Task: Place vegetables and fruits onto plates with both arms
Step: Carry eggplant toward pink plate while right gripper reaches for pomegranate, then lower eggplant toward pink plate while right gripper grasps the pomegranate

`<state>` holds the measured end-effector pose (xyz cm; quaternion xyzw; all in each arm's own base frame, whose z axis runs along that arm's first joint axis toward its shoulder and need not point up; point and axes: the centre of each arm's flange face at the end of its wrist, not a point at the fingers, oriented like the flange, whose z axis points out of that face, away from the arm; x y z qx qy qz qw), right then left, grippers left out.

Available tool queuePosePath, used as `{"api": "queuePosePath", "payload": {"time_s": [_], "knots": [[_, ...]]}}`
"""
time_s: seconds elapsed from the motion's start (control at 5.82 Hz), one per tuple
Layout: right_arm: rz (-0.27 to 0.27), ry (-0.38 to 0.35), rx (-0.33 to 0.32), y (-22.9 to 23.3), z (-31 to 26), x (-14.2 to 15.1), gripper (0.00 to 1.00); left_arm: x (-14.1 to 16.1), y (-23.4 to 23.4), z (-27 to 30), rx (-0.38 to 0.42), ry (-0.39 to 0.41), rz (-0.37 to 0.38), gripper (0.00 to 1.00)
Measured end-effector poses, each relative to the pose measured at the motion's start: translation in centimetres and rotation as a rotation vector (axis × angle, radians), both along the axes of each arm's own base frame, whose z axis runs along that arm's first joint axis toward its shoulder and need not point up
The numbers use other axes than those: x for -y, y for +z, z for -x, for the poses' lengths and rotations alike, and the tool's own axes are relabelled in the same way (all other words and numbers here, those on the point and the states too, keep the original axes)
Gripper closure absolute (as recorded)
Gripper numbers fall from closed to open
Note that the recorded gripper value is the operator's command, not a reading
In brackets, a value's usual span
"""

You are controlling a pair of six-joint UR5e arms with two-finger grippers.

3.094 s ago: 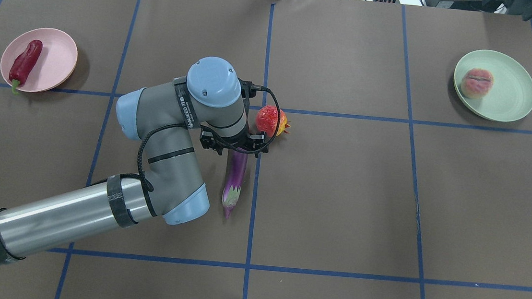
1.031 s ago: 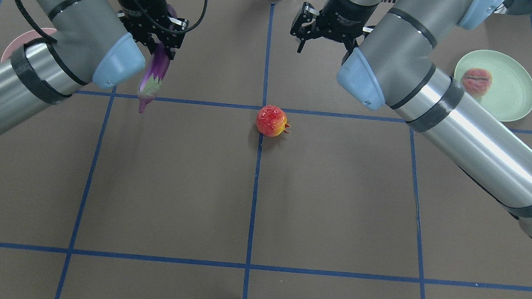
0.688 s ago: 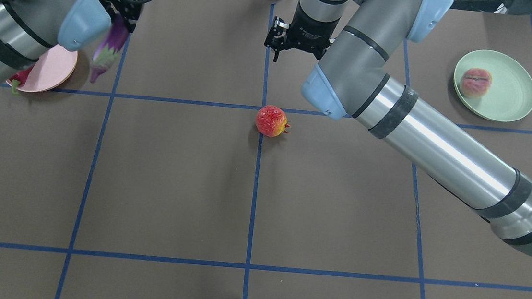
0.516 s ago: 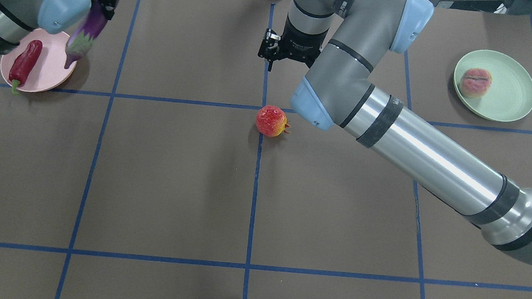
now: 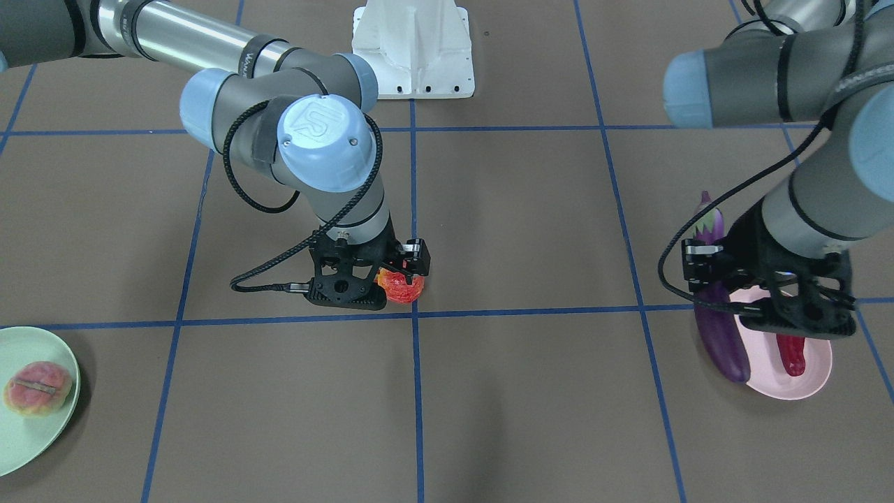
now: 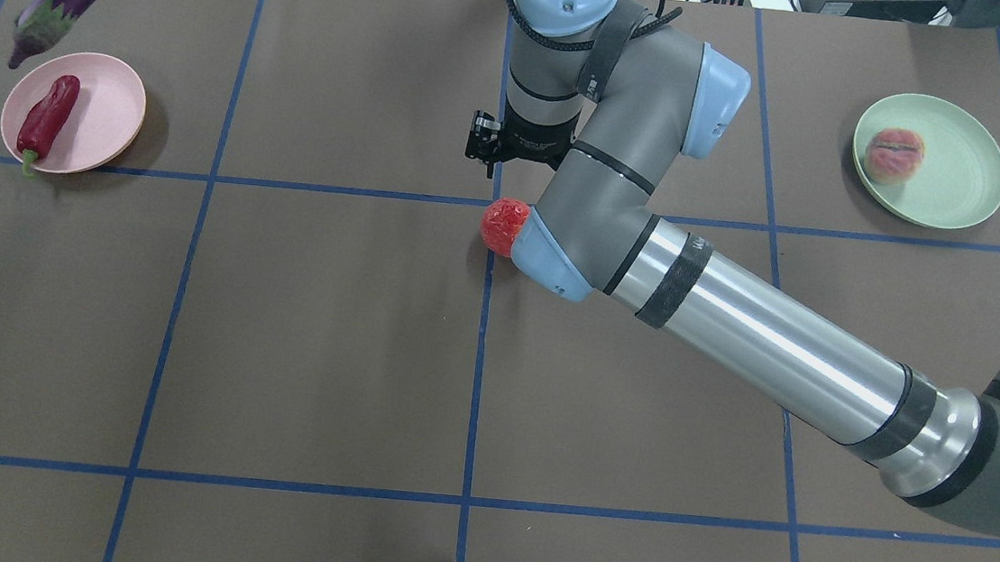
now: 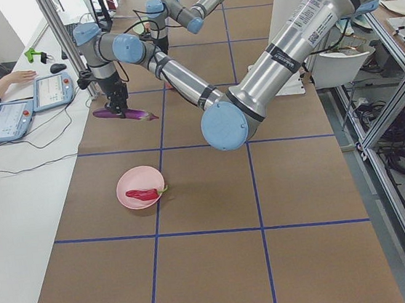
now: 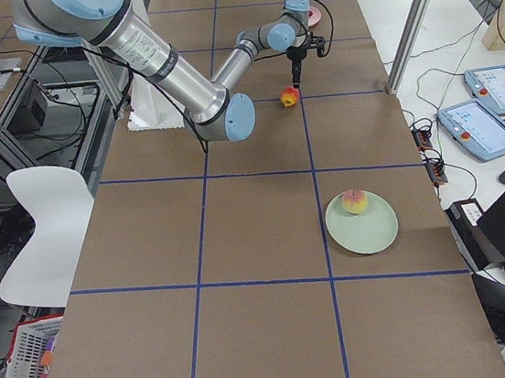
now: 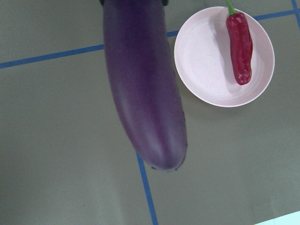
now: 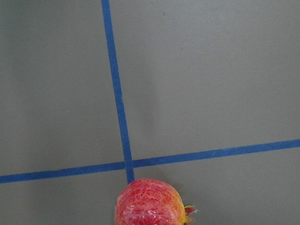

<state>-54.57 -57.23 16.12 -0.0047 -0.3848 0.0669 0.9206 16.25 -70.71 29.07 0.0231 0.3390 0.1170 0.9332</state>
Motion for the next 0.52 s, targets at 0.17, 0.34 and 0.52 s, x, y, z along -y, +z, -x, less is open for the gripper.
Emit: {"api": "queuePosePath", "payload": {"time_s": [0.17,0.34,0.52], "knots": [[-0.003,-0.002,-0.003,0.7,1.2,-0.4,0.01,0.8,1.0,1.8,0.009,-0.005,0.002,1.00],[-0.009,-0.007,-0.009,1.1,2.1,-0.8,0.01,1.4,1.9,3.0,0.018,-0.013,0.010,1.00],[-0.018,-0.005,-0.018,1.3,2.7,-1.2,0.02,1.8,2.9,3.7,0.025,-0.004,0.013,1.00]]}}
